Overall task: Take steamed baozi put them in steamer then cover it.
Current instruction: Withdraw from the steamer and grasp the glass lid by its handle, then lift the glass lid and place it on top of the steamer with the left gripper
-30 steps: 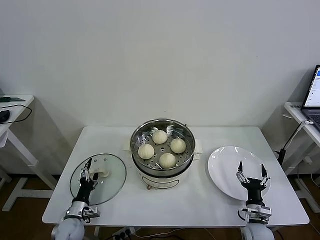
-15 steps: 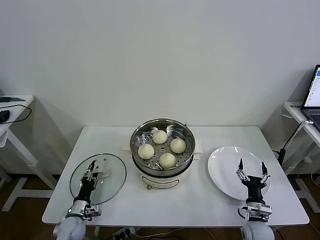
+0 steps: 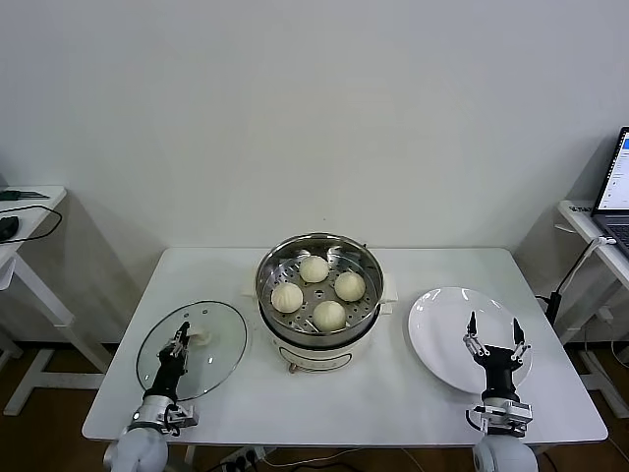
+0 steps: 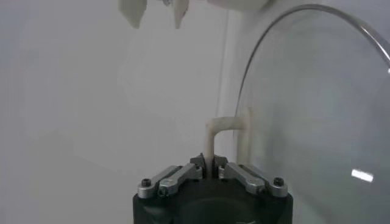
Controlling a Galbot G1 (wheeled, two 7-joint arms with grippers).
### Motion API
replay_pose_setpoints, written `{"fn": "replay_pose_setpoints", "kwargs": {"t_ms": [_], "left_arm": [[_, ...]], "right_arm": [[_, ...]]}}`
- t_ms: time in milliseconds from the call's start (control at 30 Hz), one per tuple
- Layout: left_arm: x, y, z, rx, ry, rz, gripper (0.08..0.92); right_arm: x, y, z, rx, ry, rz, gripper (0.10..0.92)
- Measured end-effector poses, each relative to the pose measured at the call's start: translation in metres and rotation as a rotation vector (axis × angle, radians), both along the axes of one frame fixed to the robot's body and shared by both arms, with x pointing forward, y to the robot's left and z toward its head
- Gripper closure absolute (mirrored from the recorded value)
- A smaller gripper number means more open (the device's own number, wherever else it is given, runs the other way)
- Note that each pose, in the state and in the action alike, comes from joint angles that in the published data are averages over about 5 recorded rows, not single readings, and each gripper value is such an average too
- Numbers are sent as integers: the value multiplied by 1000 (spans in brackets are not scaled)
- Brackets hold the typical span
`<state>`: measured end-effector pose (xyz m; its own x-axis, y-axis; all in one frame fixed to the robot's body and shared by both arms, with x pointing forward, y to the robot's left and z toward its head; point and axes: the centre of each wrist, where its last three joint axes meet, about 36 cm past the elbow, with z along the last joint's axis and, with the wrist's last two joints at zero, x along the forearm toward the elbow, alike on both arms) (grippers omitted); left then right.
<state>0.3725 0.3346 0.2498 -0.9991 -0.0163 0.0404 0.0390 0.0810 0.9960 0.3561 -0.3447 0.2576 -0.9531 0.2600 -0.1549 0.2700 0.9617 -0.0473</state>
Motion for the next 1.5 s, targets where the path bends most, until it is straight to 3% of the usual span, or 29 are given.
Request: {"fn": "replay_pose_setpoints", "kwargs": {"t_ms": [167,400,600,733,1000,1200,1500], "left_arm": [[-1,10,26,36,-59,20,810],[12,16,102,81,-225,17,810],[21,-12,169,76,-356,-15,810],[22,-46,196,37,-393,-58,810],[22,-130,216,-87,-346,-160,810],[23,-186,218,-159,-269,-211,810],[29,-243,218,-163,-154,-245,810]], "right_arm": [[1,3,0,3,-3,4,200],[1,5,2,6,-11,5,200],[-2,4,4,7,-18,0,200],[-4,4,5,9,-17,1,200],[-7,2,5,6,-8,-4,200],[-9,4,-1,7,-2,-7,200],[-11,6,-10,8,6,-8,200]]}}
